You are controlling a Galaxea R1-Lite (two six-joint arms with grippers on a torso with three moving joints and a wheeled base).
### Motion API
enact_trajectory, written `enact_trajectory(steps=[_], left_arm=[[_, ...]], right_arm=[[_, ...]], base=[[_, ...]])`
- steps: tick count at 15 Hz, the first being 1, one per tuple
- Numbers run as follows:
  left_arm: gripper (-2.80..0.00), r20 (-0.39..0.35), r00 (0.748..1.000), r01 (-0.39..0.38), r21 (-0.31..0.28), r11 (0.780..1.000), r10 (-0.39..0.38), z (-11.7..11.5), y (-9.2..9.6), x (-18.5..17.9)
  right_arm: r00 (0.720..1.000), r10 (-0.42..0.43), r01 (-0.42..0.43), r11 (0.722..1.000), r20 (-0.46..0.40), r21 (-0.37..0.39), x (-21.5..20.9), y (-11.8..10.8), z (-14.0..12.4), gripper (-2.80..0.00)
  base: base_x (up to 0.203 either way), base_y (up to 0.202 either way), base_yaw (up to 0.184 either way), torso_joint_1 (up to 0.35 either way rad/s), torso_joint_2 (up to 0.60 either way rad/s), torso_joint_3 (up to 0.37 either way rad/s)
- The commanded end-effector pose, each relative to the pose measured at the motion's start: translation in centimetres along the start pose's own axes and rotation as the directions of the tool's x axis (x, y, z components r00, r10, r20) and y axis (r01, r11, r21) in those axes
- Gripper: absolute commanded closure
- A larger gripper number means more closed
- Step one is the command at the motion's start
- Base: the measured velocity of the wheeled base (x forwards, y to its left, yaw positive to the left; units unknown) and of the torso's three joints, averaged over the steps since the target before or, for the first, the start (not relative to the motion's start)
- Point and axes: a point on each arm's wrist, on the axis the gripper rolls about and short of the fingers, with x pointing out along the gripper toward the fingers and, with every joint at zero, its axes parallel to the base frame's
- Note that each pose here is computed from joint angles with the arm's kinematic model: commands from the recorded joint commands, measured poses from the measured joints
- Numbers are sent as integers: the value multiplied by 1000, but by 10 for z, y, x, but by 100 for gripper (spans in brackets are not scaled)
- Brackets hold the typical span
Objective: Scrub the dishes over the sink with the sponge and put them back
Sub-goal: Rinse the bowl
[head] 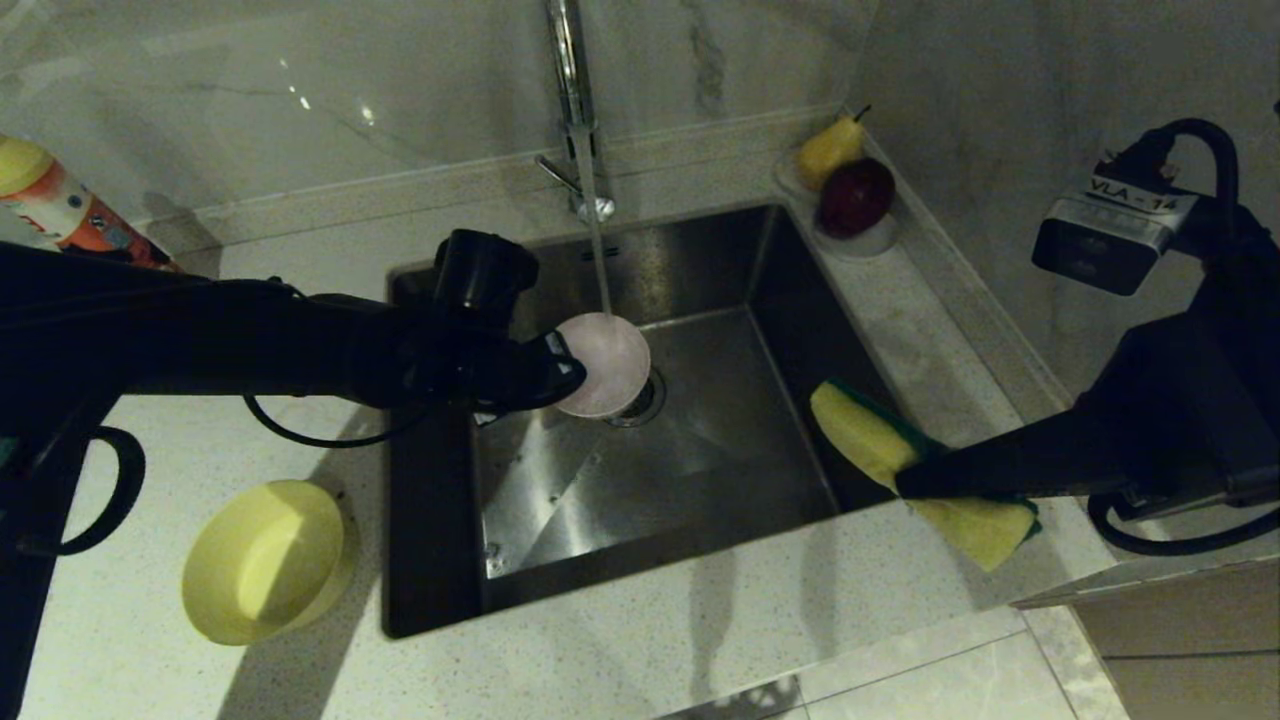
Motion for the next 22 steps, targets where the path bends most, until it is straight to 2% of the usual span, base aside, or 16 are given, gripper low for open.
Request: enact_trajectory(steps=[1, 2, 3, 6, 8, 9, 12, 13, 15, 17, 19, 20, 22], left_arm=[[0, 39, 999, 11, -8, 1000, -10, 7, -1, -22], [0, 83, 997, -2, -9, 1000, 3, 10, -1, -33], [0, 160, 987, -32, -6, 999, 32, 14, 0, -43], [0, 365, 930, -76, 68, 995, 46, 18, 5, -61], [0, 443, 896, -89, 146, 985, 16, 12, 13, -70], [0, 492, 871, -90, 183, 979, -12, 10, 17, -77], [0, 651, 752, -69, 238, 969, -106, 18, 19, -110], [0, 687, 716, -65, 248, 967, -128, 23, 18, -123], [0, 728, 668, -72, 269, 960, -154, 29, 16, -142], [0, 753, 635, -86, 287, 954, -170, 32, 16, -150], [0, 781, 594, -62, 285, 957, -194, 32, 15, -151], [0, 784, 588, -59, 287, 956, -199, 31, 15, -148], [0, 796, 552, -35, 319, 947, -248, 30, 15, -146]], right_arm=[[1000, 6, -6, 1000, 2, 1, -3, 2, -2, 0], [1000, 6, -6, 1000, 3, 0, -4, 2, -2, 0], [1000, 7, -7, 1000, 5, -2, -4, 3, -2, 0], [1000, 11, -11, 1000, 0, 2, -5, 4, -4, 0], [1000, 14, -14, 1000, -1, 3, -6, 5, -5, 0], [1000, 12, -12, 1000, -3, 5, -5, 4, -6, 0], [1000, 7, -6, 1000, -11, 18, -5, 2, -8, 0], [1000, 3, -2, 1000, -16, 25, -4, 0, -9, 0], [1000, 1, 0, 1000, -17, 28, -4, -1, -10, 0], [1000, 6, -5, 1000, -8, 21, -6, 2, -8, 0], [1000, 7, -7, 1000, -5, 23, -7, 3, -9, 0], [1000, 6, -6, 1000, -7, 25, -7, 2, -9, 0], [1000, 8, -8, 1000, -8, 25, -6, 2, -9, 0]], base=[[0, 0, 0, 0, 0, 0], [0, 0, 0, 0, 0, 0], [0, 0, 0, 0, 0, 0], [0, 0, 0, 0, 0, 0], [0, 0, 0, 0, 0, 0], [0, 0, 0, 0, 0, 0], [0, 0, 0, 0, 0, 0], [0, 0, 0, 0, 0, 0], [0, 0, 0, 0, 0, 0], [0, 0, 0, 0, 0, 0], [0, 0, 0, 0, 0, 0], [0, 0, 0, 0, 0, 0], [0, 0, 0, 0, 0, 0]])
